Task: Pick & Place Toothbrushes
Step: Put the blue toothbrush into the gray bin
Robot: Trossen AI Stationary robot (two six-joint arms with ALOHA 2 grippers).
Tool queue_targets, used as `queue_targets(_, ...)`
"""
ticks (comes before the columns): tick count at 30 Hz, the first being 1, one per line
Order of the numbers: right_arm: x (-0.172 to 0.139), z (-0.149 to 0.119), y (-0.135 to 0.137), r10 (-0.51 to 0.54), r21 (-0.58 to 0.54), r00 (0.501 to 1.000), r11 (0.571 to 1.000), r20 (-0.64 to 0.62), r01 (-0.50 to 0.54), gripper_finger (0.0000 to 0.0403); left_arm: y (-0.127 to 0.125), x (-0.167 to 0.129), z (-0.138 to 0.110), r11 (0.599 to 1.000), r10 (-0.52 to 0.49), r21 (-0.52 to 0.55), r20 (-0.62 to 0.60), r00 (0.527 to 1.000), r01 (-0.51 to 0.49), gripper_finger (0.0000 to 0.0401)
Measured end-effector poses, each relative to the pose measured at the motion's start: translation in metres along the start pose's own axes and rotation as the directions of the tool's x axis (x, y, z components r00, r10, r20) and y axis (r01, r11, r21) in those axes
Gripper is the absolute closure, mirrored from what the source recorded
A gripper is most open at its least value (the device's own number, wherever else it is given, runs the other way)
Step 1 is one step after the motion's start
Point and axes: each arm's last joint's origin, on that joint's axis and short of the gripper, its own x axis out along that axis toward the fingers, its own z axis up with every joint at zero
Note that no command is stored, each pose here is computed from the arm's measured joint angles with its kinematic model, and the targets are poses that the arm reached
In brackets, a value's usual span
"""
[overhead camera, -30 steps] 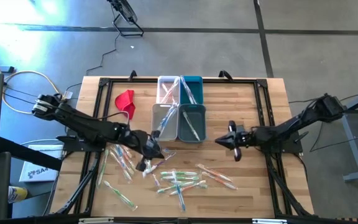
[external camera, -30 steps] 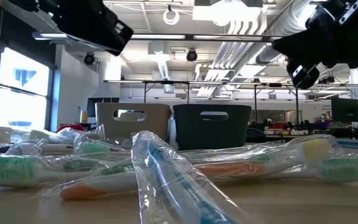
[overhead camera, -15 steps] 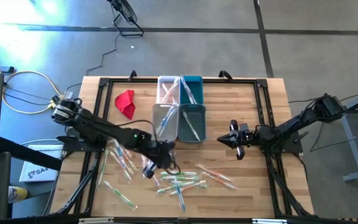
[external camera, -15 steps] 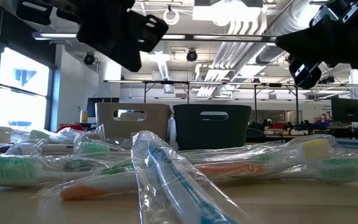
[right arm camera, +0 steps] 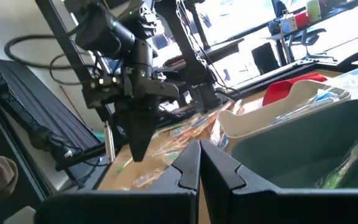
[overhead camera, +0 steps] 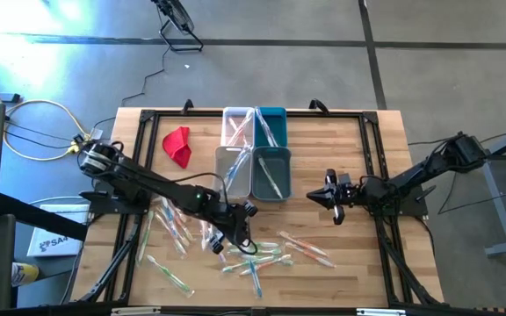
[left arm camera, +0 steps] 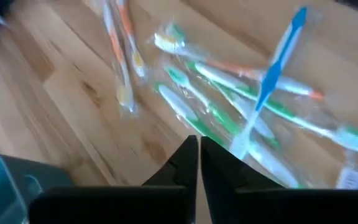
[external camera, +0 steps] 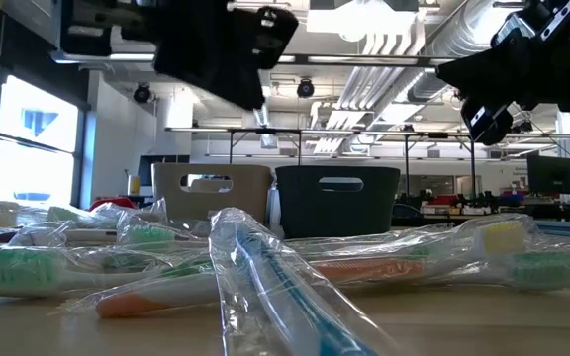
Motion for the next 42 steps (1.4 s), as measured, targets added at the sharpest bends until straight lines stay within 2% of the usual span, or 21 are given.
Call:
queue_targets(2, 0.0, 0.0, 0.0, -0.002, -0.001, 1.0, 1.0, -0.004, 0.002, 0.04, -0.002, 0.004, -0.003, 1.0, -0.01, 0.012, -0.02, 1.0, 0.01, 0.0361)
queue_targets(7, 0.0, -0.001, -0.001, -0.007, -0.004, 1.0, 1.0, -0.013, 0.007, 0.04, -0.007, 0.017, 0.0, 0.997, -0.066, 0.038, 0.033, 0.997, 0.064, 0.0287)
queue_targets(9, 0.0, -0.002, -0.001, -0.014, -0.006, 1.0, 1.0, -0.02, 0.014, 0.04, -0.007, 0.023, 0.001, 0.996, -0.082, 0.041, 0.066, 0.994, 0.079, 0.0267)
queue_targets(11, 0.0, -0.003, -0.002, -0.029, -0.007, 0.999, 1.0, -0.019, 0.029, 0.04, -0.011, 0.026, -0.001, 0.994, -0.107, 0.039, 0.046, 0.993, 0.106, 0.0256)
queue_targets(21, -0.001, -0.007, -0.004, -0.072, 0.003, 0.996, 0.997, -0.054, 0.073, 0.04, -0.025, 0.057, -0.005, 0.99, -0.142, 0.029, 0.041, 0.989, 0.141, 0.0251)
queue_targets(28, -0.001, -0.007, -0.005, -0.08, 0.002, 0.995, 0.997, -0.053, 0.081, 0.04, -0.027, 0.062, -0.01, 0.984, -0.163, -0.068, 0.019, 0.986, 0.164, 0.0251)
queue_targets(42, -0.001, -0.007, -0.005, -0.081, 0.001, 0.995, 0.997, -0.054, 0.081, 0.04, -0.03, 0.071, -0.015, 0.98, -0.18, -0.089, -0.004, 0.984, 0.179, 0.0255)
